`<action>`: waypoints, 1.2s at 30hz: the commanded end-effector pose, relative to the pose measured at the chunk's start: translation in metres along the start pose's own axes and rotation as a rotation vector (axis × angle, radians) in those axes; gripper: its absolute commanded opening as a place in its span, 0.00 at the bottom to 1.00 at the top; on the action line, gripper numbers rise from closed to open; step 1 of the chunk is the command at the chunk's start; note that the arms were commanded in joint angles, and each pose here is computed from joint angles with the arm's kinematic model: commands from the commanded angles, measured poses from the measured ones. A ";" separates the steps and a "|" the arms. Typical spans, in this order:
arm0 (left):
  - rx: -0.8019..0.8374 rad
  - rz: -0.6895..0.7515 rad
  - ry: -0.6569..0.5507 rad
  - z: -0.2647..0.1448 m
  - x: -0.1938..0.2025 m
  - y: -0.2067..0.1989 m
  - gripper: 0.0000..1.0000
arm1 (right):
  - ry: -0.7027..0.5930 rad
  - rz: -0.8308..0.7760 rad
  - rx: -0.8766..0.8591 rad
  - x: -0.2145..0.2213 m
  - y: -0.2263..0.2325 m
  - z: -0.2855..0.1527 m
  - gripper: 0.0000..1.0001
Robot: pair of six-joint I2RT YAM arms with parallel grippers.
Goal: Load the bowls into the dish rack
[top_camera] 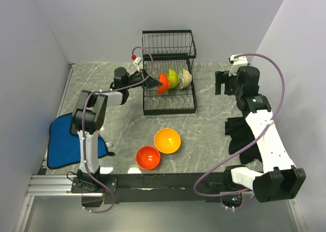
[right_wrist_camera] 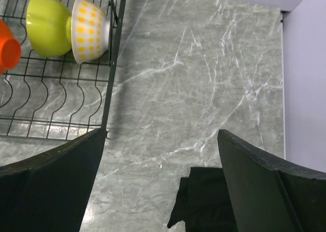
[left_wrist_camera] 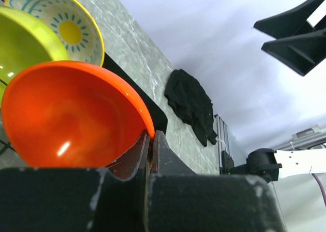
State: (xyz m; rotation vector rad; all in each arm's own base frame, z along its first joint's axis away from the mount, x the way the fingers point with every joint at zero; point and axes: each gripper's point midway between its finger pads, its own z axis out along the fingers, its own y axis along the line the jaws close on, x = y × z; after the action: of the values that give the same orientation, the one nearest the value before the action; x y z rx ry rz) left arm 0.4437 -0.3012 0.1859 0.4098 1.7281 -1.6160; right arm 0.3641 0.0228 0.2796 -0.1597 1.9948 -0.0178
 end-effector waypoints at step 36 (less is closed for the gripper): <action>0.038 0.064 0.043 0.014 0.003 0.072 0.01 | 0.037 -0.009 0.005 -0.017 -0.003 0.023 1.00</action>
State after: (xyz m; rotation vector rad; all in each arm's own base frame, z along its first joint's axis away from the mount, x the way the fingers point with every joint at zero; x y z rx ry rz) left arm 0.4919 -0.3010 0.1363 0.4415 1.7203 -1.6004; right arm 0.3842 0.0242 0.2699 -0.1669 2.0708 -0.0187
